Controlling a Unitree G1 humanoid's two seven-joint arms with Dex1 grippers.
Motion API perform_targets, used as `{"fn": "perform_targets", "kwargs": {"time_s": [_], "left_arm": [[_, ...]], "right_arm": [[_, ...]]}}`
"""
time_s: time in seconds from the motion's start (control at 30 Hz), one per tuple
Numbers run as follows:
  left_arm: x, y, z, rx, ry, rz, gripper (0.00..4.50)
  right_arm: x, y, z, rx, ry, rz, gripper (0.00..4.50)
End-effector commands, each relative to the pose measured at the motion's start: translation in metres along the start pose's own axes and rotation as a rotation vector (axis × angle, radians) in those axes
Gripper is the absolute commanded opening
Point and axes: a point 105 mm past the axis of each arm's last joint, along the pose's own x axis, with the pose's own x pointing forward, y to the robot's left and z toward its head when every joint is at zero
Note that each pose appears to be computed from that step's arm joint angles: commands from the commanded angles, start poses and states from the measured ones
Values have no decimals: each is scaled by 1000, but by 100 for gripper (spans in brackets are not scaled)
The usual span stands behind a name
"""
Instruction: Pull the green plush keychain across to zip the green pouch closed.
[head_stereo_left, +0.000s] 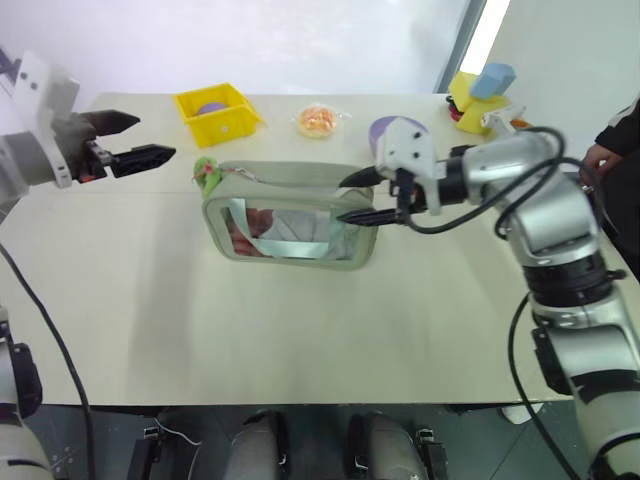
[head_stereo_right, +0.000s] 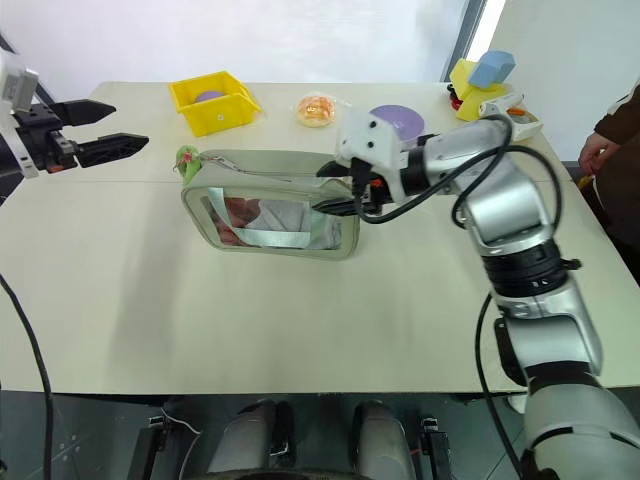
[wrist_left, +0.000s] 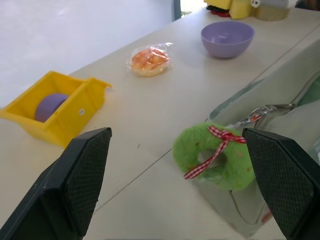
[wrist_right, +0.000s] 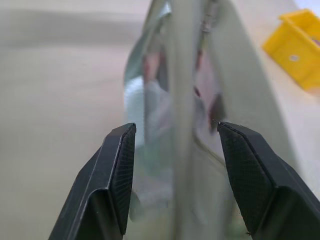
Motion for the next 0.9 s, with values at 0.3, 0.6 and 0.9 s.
{"fn": "perform_targets", "kwargs": {"time_s": [0.3,0.6,0.9], "left_arm": [[-1,8,6,43,-12,14,450],[22,1,-22,-38,-10,-4,450],[49,-11,-46,-59,9,-61,450]], "right_arm": [[7,10,-32,-3,48,-16,215],[9,13,-34,-69,47,13,4],[14,15,-29,-68,26,33,4]]}}
